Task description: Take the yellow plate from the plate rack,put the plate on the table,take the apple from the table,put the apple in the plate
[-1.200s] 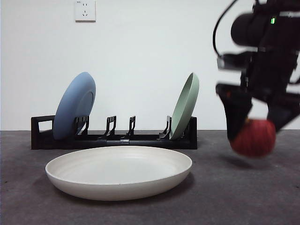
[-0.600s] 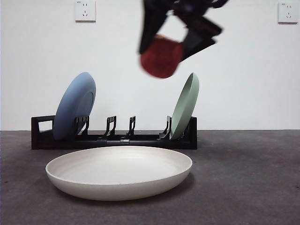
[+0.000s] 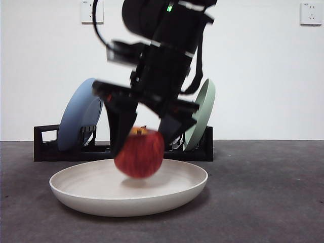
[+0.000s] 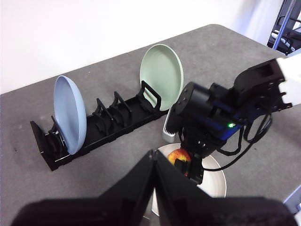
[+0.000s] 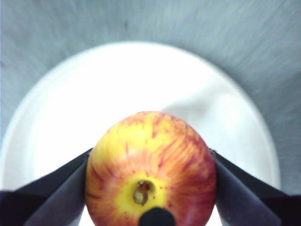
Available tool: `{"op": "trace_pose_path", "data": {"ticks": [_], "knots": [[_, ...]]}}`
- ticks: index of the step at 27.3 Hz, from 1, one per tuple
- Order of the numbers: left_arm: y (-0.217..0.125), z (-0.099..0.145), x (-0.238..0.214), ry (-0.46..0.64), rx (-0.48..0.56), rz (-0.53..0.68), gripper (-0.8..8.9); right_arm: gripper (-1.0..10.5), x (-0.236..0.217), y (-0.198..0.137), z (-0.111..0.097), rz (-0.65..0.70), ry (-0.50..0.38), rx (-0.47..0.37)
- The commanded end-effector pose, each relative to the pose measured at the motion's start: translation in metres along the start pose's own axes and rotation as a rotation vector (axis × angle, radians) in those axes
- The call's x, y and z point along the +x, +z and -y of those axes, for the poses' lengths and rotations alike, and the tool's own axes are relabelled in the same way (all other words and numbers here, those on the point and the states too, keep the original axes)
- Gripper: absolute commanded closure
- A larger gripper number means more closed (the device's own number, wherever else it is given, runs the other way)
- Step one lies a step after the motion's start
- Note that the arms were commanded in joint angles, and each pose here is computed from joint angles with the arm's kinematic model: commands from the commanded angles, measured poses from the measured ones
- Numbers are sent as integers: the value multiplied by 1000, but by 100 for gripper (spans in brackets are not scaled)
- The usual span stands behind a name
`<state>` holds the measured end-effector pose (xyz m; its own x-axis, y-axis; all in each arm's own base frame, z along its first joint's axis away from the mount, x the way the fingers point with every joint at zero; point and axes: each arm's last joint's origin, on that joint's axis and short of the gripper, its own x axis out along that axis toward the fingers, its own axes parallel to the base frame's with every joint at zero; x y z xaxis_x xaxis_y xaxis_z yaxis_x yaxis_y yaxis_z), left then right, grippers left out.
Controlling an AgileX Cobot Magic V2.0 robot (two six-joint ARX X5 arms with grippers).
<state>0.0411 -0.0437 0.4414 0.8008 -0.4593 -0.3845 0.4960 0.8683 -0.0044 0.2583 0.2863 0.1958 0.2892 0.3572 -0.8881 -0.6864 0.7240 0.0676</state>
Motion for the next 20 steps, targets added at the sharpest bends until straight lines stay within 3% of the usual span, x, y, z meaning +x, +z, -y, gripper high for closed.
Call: {"op": "trace_pose_path", "data": {"ticks": [1,17,20], "knots": [[-1,0,1,-5,2,-3,822,962,9,-2,-3,-18,-2,3],[-1,0,1,-5,3,-4,822,958,28,-15,-2,-150,-19,4],[-1,0,1,-5,3,-4,822,872,28,-15,-2,-149,-18,2]]}}
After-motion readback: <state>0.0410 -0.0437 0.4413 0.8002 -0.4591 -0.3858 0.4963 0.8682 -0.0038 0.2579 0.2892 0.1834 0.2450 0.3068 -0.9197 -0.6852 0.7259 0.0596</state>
